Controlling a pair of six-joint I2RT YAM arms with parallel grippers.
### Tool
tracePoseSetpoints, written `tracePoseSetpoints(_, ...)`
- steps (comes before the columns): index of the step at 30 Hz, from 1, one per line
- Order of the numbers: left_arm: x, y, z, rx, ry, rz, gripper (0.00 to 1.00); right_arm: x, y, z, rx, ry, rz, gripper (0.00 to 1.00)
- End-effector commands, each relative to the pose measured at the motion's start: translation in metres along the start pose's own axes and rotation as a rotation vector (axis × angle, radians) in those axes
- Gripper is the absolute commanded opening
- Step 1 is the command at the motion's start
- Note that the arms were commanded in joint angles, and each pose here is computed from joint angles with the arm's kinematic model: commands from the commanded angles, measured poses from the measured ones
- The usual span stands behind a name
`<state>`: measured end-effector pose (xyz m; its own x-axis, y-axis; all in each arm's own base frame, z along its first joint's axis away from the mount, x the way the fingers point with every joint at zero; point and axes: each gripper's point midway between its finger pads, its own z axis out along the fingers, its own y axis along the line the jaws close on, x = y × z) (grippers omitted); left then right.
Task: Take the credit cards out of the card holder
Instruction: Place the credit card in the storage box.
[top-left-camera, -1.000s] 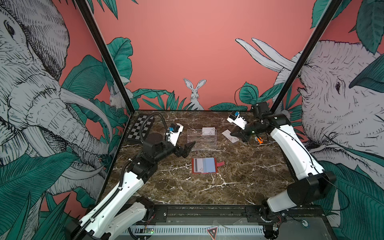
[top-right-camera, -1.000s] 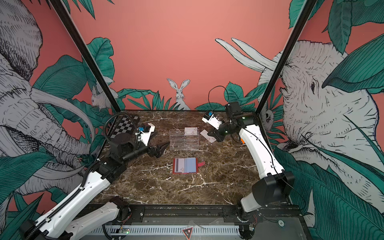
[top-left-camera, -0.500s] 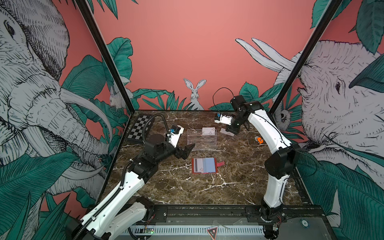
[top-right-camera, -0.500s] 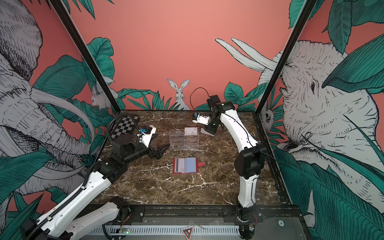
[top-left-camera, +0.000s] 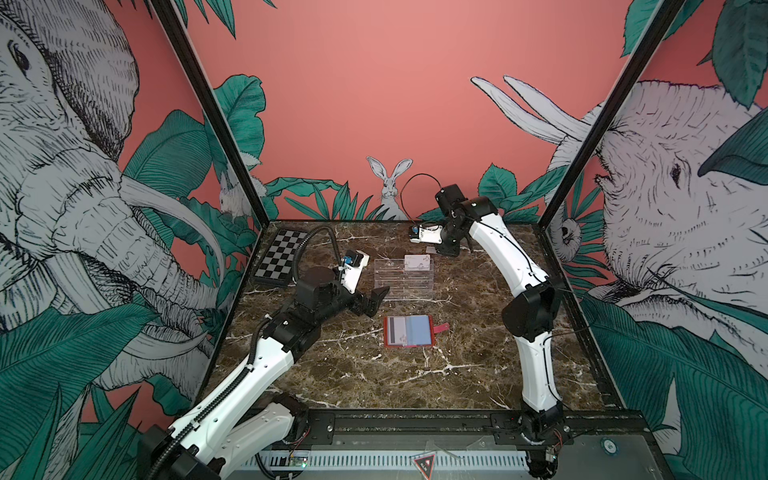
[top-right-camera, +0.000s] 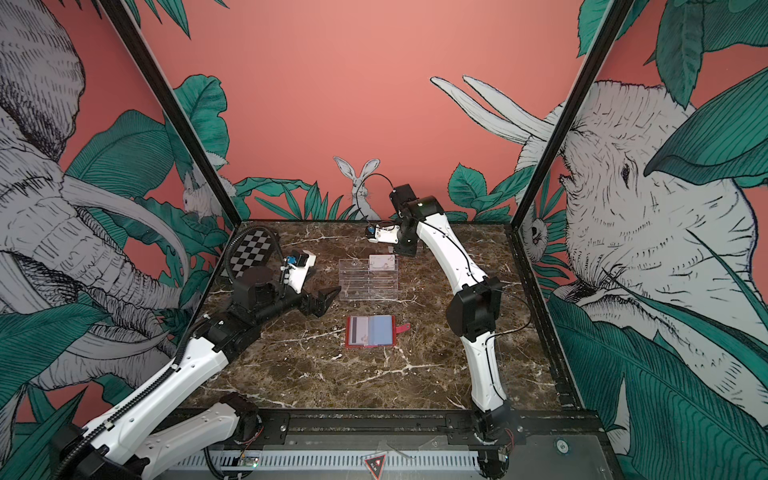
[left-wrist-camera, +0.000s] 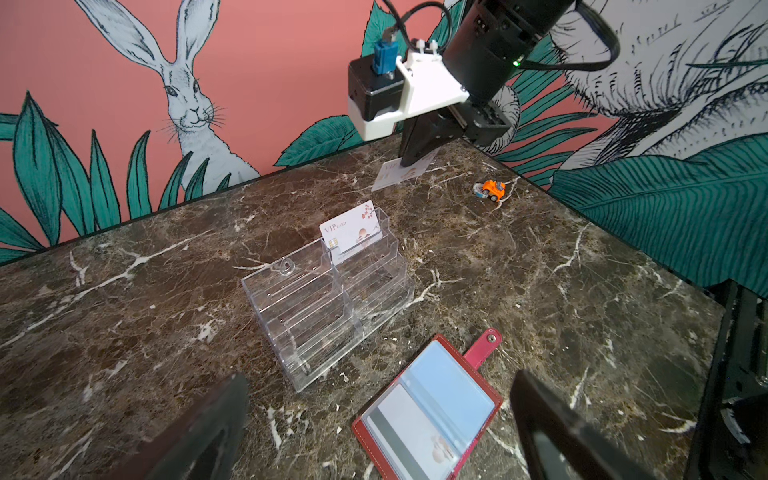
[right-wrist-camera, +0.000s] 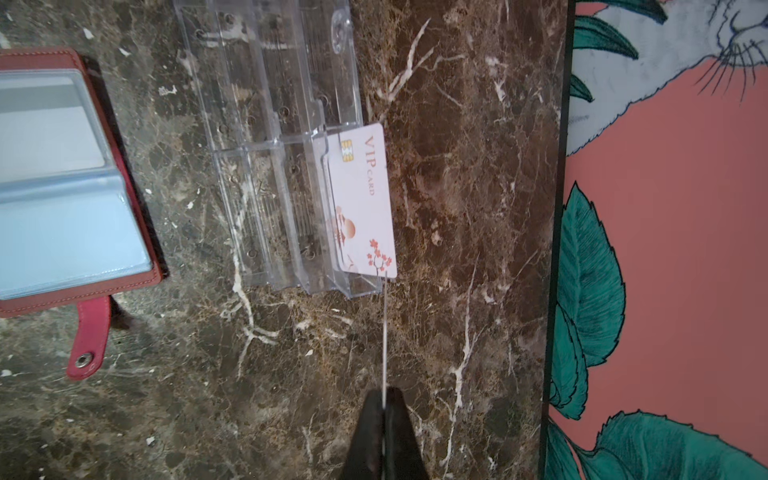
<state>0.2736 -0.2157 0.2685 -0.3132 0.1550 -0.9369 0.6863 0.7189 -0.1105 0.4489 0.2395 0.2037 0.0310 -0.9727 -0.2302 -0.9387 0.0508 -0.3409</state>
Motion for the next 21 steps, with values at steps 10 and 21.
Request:
tracePoseSetpoints(10,0.008,0.004,-0.006,-0.031,-0.004,-0.024,0.99,-0.038,-0.003,0.021,0.031,-0.053,-0.092,0.00)
tracePoseSetpoints(21,0.013,0.003,-0.006,-0.022,0.004,-0.042,0.99,-0.055,-0.001,0.035,0.024,-0.097,-0.095,0.00)
